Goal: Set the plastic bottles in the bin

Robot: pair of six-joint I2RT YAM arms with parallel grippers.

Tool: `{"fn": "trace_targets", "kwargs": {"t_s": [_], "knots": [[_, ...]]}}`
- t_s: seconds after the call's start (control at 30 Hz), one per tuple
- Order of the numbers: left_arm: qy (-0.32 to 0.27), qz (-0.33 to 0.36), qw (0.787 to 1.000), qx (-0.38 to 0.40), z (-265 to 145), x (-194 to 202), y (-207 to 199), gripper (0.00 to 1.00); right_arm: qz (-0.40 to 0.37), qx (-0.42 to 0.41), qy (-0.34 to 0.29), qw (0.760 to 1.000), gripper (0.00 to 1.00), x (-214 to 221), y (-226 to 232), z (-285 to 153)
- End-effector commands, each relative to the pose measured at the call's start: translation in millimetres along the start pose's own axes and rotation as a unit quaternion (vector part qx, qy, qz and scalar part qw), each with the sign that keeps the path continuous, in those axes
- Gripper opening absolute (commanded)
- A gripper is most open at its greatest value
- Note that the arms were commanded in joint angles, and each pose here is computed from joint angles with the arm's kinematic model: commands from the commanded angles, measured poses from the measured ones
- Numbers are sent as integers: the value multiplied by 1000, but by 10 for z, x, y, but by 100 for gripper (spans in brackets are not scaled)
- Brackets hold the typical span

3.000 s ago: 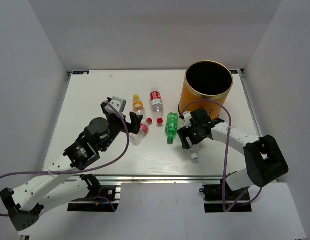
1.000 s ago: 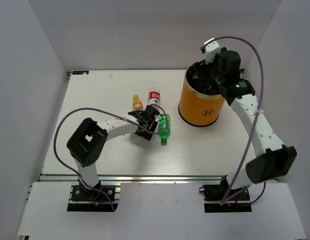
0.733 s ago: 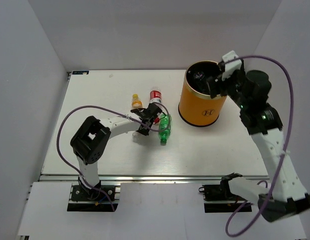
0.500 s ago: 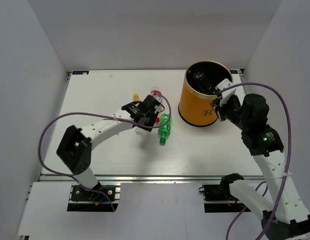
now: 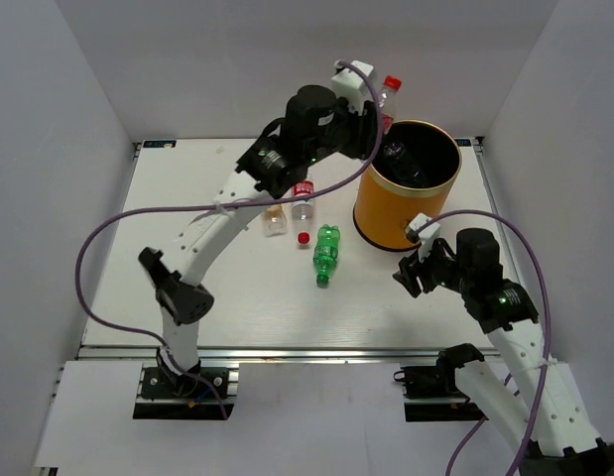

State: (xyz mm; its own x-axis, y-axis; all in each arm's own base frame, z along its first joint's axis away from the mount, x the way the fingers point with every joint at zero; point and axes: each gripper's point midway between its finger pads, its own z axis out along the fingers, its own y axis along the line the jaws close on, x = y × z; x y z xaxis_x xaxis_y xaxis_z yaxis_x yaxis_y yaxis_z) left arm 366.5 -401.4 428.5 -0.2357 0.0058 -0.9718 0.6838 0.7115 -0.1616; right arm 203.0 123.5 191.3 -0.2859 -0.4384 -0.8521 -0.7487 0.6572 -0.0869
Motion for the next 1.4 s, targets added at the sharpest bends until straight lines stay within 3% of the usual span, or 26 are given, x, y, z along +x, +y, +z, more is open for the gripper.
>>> {"fn": "trace_targets", "kwargs": {"t_s": [0.0,0.2,0.27,0.3,0.33,0.37,0.47,0.5,0.63,0.7,0.8,0.83,0.87,0.9,0.97,1.0,1.1,1.13,1.2,1.37], "knots": [[-31,4,997,65,448,22,-237,0,-19,-14,-43,999,65,-106,100,-67],[-95,-21,991,93,859,1,-331,0,-17,-60,-22,998,68,-43,181,58],[-113,-25,988,98,975,4,-340,7,-14,-65,-19,998,70,-25,161,141],[-115,-30,988,99,1008,21,-342,14,-3,-68,-9,998,73,44,173,185],[-110,-31,989,91,1107,127,-303,41,1,-72,-5,997,83,56,162,245],[-117,-31,989,85,1126,82,-287,56,5,-70,-4,998,88,59,148,270],[-104,-34,992,69,1185,152,-229,91,14,-63,-4,998,90,9,75,363],[-100,-34,992,68,1187,174,-225,95,19,-66,-1,998,90,23,81,378],[-128,-26,990,56,859,-161,-205,99,46,-97,-2,994,90,-199,102,545],[-140,-10,990,35,638,-330,-139,99,75,-122,33,989,90,-111,154,734],[-158,7,987,-5,36,-577,3,99,85,-132,75,985,90,-26,235,991],[-124,18,992,-21,5,-236,105,99,78,-137,74,985,90,-76,281,1052],[-172,19,985,-24,-488,-566,105,99,86,-139,90,982,90,-55,338,1140],[-138,26,988,-58,-536,-166,282,99,84,-134,95,983,90,-79,346,1245],[-137,28,986,-88,-867,-25,491,99,114,-115,110,981,90,-63,366,1399],[-173,27,979,-106,-1293,-191,550,99,119,-108,103,982,90,-160,332,1499],[-102,55,981,-159,-1523,605,849,99,160,-78,112,978,90,-200,241,1769],[-120,51,978,-164,-1769,561,872,99,173,-70,117,976,90,-198,236,1822],[-93,60,978,-177,-1886,883,962,99,182,-71,114,974,90,-345,253,1920],[-42,32,974,-218,-2157,1476,1158,99,198,-38,139,970,90,-243,200,2292]]}}
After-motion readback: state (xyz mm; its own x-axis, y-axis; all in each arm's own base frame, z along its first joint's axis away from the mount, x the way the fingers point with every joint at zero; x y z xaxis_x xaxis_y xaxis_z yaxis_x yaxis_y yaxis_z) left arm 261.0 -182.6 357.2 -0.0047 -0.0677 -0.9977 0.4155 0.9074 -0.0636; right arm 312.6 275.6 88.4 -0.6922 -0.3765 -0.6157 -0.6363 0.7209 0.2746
